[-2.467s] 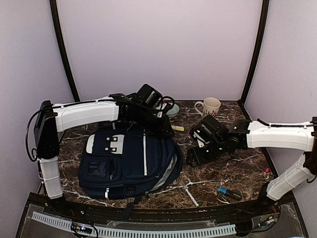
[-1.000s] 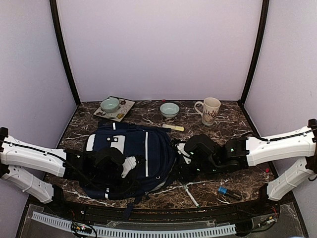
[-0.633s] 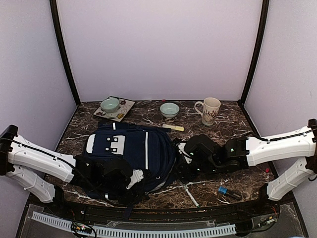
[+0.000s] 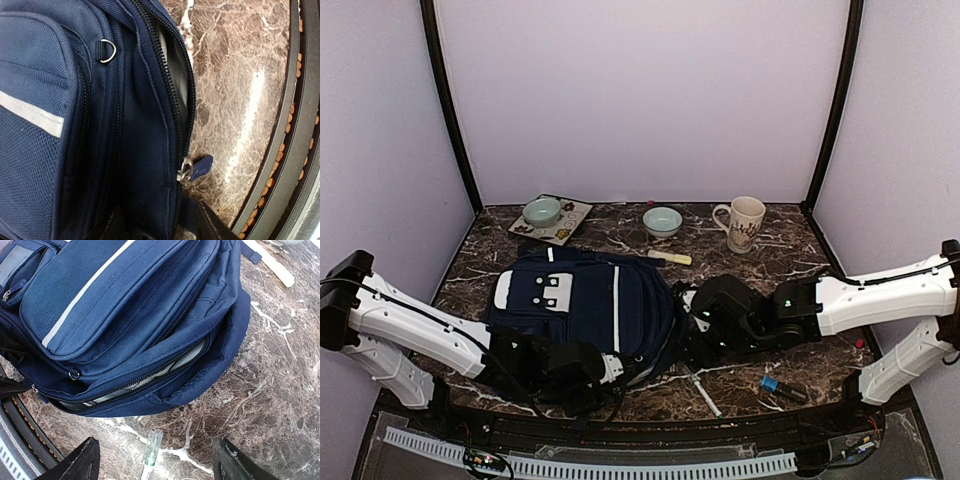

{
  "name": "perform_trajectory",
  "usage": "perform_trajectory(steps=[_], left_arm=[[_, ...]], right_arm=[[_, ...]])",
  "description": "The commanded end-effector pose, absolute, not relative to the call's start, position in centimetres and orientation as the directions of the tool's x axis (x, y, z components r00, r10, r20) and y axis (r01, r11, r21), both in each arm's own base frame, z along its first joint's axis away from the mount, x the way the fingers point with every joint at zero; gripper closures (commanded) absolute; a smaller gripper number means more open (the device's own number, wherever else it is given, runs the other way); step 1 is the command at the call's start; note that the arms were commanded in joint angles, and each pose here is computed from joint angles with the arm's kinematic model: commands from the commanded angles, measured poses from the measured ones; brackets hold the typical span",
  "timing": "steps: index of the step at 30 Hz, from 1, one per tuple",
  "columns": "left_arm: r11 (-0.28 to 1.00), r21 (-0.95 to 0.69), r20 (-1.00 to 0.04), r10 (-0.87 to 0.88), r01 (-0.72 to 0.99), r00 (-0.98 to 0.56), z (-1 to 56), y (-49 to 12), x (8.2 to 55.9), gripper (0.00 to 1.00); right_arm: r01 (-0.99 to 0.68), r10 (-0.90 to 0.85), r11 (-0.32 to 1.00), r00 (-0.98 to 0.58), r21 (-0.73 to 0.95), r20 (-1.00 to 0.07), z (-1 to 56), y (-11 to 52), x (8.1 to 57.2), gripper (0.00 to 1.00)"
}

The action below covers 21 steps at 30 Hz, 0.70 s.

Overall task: Pack the student bag
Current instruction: Pick up the largest pocket of the bag from the student bag.

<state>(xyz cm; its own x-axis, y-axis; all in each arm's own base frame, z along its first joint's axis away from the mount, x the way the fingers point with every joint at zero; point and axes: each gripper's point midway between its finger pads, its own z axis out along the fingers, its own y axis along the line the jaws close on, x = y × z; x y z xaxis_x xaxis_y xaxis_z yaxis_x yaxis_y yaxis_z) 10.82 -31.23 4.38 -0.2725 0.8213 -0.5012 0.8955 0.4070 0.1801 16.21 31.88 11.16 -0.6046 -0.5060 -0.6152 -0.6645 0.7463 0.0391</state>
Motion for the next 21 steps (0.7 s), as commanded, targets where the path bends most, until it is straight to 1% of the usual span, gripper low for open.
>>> perform_trajectory(steps=[1,6,8,10,14,17,21], left_arm=[[0.374,0.291,-0.464,0.860,0.881,-0.211,4.9,-30.5,11.6,0.52],[0.380,0.364,-0.445,0.873,0.850,-0.200,4.9,-29.9,12.7,0.60],[0.370,0.384,-0.434,0.881,0.846,-0.188,4.8,-29.7,12.9,0.65],[0.368,0.393,-0.427,0.885,0.843,-0.187,4.6,-29.6,13.0,0.71],[0.392,0.416,-0.420,0.883,0.821,-0.209,4.6,-29.1,13.5,0.88],[0.409,0.403,-0.439,0.871,0.819,-0.220,5.0,-29.4,13.5,0.99],[0.485,0.382,-0.512,0.820,0.787,-0.256,7.2,-30.3,14.1,1.00]], right_arm=[[-0.650,-0.492,0.759,-0.608,0.035,-0.623,11.4,31.6,16.1,0.22],[-0.645,-0.488,0.763,-0.612,0.036,-0.622,11.4,31.5,16.2,0.22],[-0.646,-0.489,0.763,-0.612,0.036,-0.622,11.4,31.4,16.1,0.22],[-0.648,-0.492,0.761,-0.609,0.032,-0.623,11.4,31.4,16.1,0.22],[-0.647,-0.497,0.762,-0.605,0.020,-0.622,11.3,31.0,16.1,0.22],[-0.642,-0.500,0.767,-0.603,0.005,-0.621,11.2,30.5,16.2,0.22],[-0.639,-0.498,0.769,-0.596,-0.002,-0.630,11.5,30.2,16.3,0.22]])
